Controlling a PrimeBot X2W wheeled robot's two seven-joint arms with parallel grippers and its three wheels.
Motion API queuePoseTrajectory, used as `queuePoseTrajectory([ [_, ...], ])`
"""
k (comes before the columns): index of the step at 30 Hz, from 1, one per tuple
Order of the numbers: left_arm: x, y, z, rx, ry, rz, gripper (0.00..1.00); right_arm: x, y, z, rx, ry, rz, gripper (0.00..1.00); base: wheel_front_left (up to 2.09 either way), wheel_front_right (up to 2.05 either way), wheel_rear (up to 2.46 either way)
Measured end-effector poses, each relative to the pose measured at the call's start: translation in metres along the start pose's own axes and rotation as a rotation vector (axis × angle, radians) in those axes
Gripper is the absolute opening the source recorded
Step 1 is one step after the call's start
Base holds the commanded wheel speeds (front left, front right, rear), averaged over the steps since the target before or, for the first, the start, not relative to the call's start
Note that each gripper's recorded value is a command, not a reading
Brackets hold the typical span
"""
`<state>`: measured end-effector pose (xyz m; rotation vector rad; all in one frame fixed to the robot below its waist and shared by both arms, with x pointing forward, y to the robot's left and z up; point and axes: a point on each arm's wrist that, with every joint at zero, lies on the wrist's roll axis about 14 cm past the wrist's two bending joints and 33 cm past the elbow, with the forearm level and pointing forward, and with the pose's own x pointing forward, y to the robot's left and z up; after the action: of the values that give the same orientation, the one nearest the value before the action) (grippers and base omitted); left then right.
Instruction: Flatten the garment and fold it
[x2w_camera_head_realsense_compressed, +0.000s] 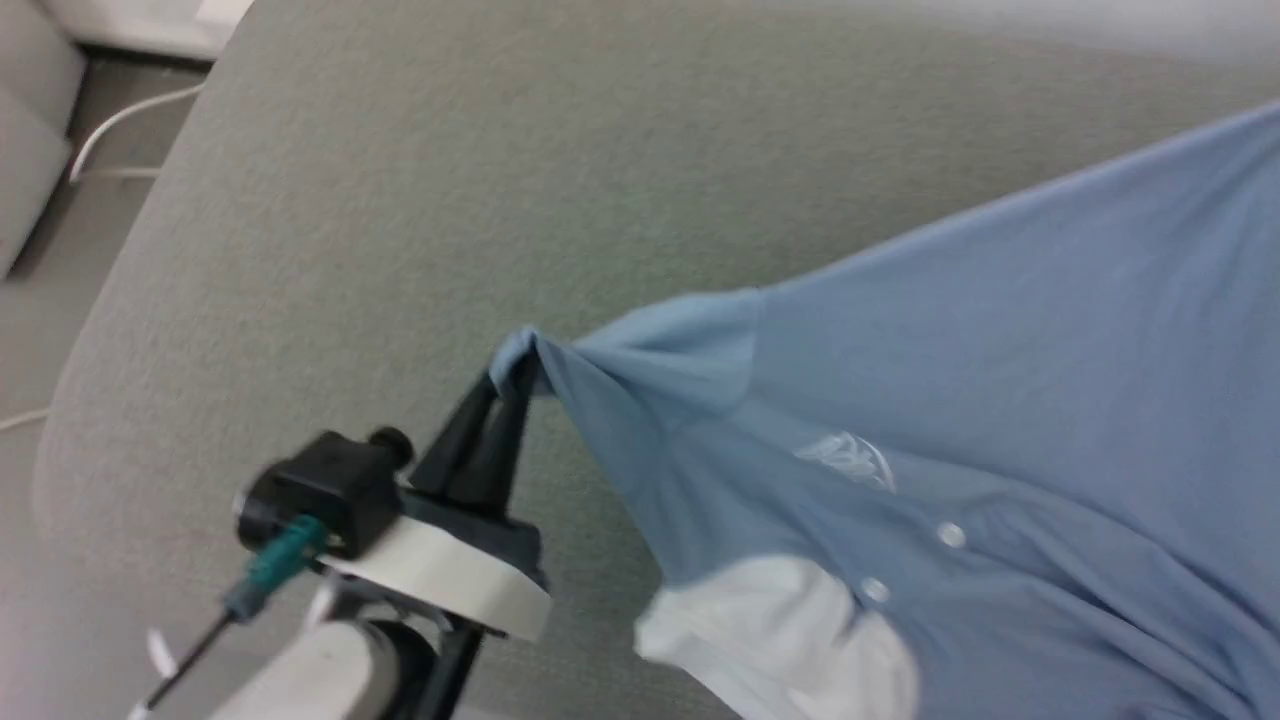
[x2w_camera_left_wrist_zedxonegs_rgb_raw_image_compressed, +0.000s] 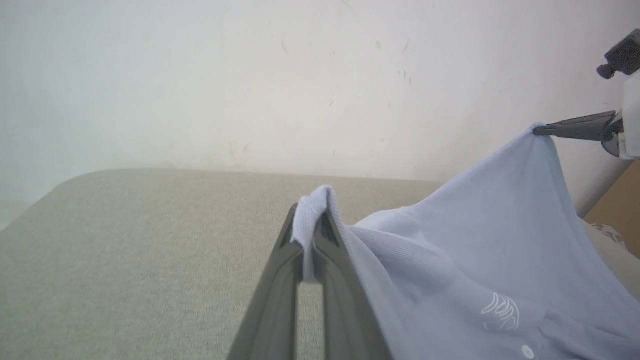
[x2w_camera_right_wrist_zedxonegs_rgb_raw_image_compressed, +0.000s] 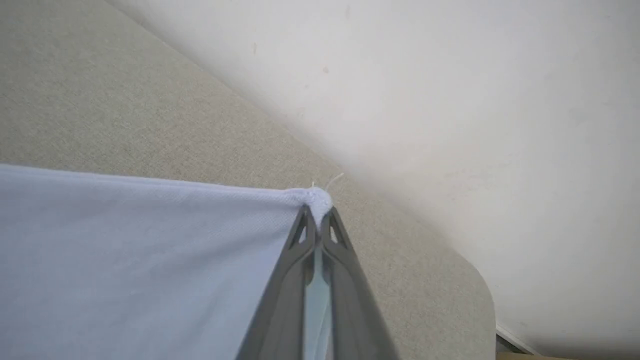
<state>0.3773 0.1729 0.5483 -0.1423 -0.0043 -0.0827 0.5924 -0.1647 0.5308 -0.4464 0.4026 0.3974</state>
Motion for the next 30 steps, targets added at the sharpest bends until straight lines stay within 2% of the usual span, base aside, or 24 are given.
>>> queuePoseTrajectory([
  [6,0.011,-0.01,0.079,0.072,-0.226,-0.077,0.0,-0.067,-0.037,0.062,-0.025,-0.229,-0.105,0.0,0.0,0.0,0.0],
  [13,0.007,-0.031,0.175,0.139,-0.511,-0.166,0.0,-0.153,-0.06,0.112,-0.064,-0.43,-0.207,0.0,0.0,0.0,0.0],
  [23,-0.017,-0.073,0.288,0.187,-0.86,-0.291,0.0,-0.264,-0.088,0.146,-0.09,-0.61,-0.365,0.0,0.0,0.0,0.0],
  [27,-0.014,-0.081,0.315,0.205,-0.924,-0.314,0.0,-0.285,-0.096,0.149,-0.086,-0.643,-0.403,0.0,0.0,0.0,0.0],
  [30,0.0,-0.084,0.328,0.233,-0.938,-0.331,0.0,-0.281,-0.102,0.144,-0.068,-0.633,-0.413,0.0,0.0,0.0,0.0],
])
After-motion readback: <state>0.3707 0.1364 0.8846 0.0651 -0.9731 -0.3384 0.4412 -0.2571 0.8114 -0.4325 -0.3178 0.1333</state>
